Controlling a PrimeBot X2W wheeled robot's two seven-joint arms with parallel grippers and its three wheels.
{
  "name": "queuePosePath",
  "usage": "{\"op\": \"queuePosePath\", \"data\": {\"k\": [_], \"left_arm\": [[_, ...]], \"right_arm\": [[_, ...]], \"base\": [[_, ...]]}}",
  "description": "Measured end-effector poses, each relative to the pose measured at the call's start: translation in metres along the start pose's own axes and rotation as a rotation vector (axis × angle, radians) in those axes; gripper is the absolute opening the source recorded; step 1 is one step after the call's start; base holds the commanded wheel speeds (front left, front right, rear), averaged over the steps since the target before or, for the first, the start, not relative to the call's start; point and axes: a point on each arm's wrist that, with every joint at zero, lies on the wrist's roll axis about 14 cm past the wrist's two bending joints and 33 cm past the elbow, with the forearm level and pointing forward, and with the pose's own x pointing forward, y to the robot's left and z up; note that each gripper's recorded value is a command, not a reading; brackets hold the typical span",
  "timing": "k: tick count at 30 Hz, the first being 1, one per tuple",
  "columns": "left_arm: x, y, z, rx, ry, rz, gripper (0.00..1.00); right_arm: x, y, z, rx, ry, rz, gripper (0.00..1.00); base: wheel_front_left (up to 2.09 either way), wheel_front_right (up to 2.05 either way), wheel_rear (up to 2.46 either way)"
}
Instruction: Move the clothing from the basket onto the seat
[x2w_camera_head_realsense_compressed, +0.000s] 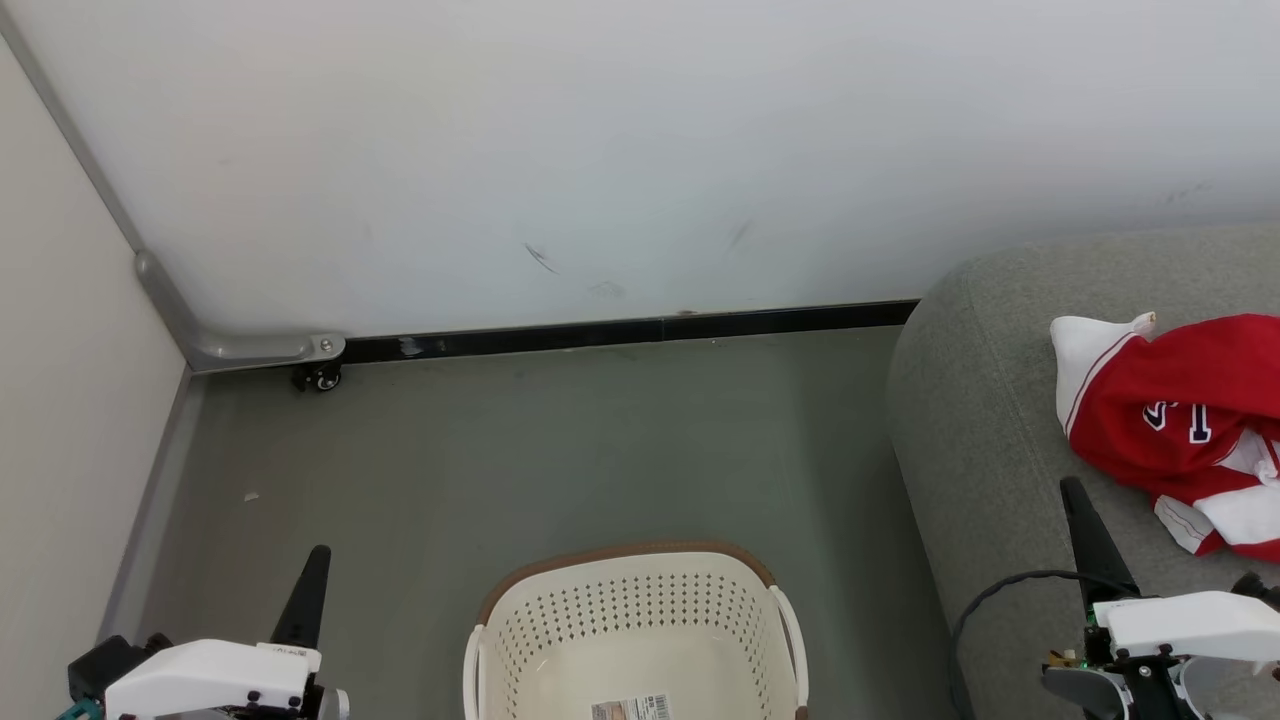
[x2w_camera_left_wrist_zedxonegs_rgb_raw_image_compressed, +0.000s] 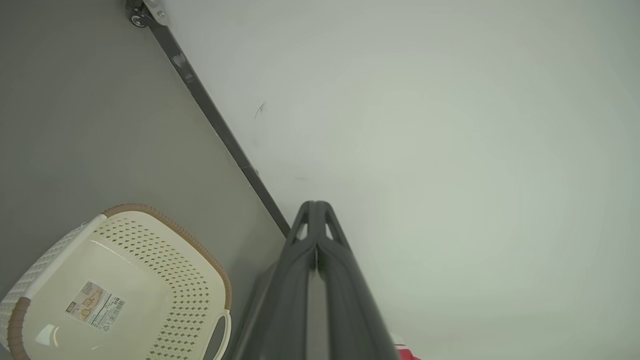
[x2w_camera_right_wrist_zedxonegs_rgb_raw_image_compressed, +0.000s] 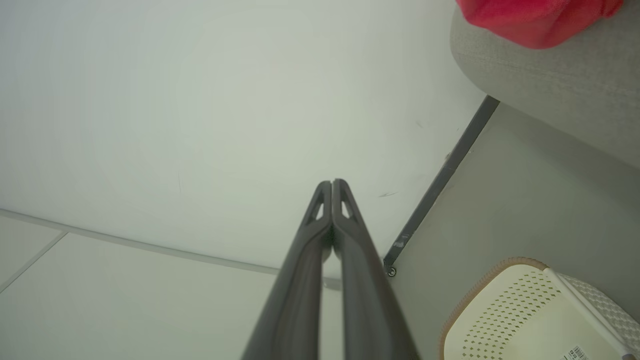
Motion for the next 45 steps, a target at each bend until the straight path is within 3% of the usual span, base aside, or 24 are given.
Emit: {"op": "queuePosePath", "data": {"k": [22,45], "left_arm": [[0.003,-0.030,0.014,-0.318,-0.008,-0.137,0.00],[0.003,-0.041,0.017,-0.332,-0.011,-0.171,0.00]], "right_arm": [[0.009,0.014,0.017,0.343,-0.057,0.067,0.00],[0.009,0.018,0.019,0.349,-0.059,0.082,0.00]], "base": [[0.00,0.00,0.00],[0.00,0.00,0.00]]}}
